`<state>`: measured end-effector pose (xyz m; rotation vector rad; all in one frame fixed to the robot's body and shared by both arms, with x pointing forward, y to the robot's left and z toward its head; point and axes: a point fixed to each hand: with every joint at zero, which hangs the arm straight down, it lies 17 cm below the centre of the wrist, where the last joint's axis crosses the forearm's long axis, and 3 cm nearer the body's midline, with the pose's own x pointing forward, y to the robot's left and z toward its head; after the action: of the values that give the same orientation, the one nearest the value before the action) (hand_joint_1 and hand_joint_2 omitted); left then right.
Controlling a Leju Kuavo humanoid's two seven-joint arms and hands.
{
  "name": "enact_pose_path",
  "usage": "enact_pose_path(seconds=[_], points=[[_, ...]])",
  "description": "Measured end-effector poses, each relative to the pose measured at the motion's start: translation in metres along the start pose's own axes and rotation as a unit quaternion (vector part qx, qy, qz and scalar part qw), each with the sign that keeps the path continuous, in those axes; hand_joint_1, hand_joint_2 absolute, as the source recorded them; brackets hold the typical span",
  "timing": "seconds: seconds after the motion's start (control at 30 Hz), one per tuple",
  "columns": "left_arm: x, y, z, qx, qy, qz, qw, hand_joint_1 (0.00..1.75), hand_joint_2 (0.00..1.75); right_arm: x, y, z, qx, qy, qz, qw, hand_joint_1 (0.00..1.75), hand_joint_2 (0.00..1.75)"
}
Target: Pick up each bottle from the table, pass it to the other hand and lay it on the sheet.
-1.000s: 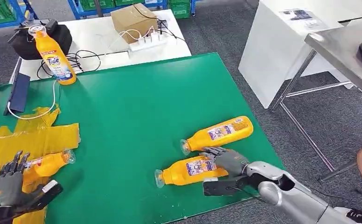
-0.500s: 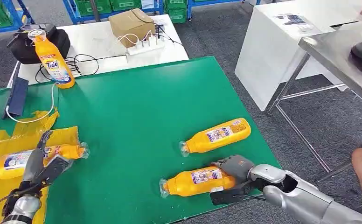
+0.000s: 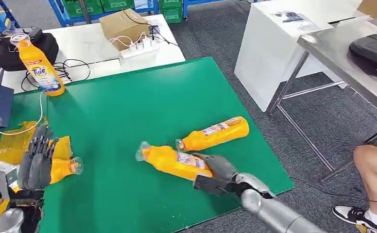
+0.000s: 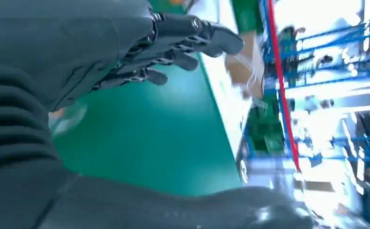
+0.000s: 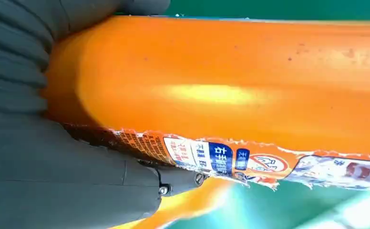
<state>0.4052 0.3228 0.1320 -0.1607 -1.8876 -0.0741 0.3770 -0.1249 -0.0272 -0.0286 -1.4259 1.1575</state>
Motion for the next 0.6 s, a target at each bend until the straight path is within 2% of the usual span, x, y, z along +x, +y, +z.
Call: enact_pose_path(seconds=[0.1,0.2,0.33,0.6], points=[[0.006,-0.026,0.017,-0.025,0.007,0.057,0.998,0.00,1.75,0.069,-0.011,-0.022,-0.043,-0.065,-0.073,0.994,1.75,1.75],[0.013,-0.045,0.027,-0.038,0.008,0.102,0.994,0.00,1.75,0.110,-0.028,-0.036,-0.067,-0.101,-0.107,0.987,1.75,1.75],[0.020,-0.062,0.031,-0.049,0.003,0.125,0.991,0.00,1.75,0.141,-0.033,-0.045,-0.080,-0.127,-0.130,0.980,1.75,1.75],[0.026,-0.077,0.033,-0.065,-0.001,0.133,0.989,0.00,1.75,0.167,-0.037,-0.053,-0.087,-0.150,-0.147,0.974,1.75,1.75]])
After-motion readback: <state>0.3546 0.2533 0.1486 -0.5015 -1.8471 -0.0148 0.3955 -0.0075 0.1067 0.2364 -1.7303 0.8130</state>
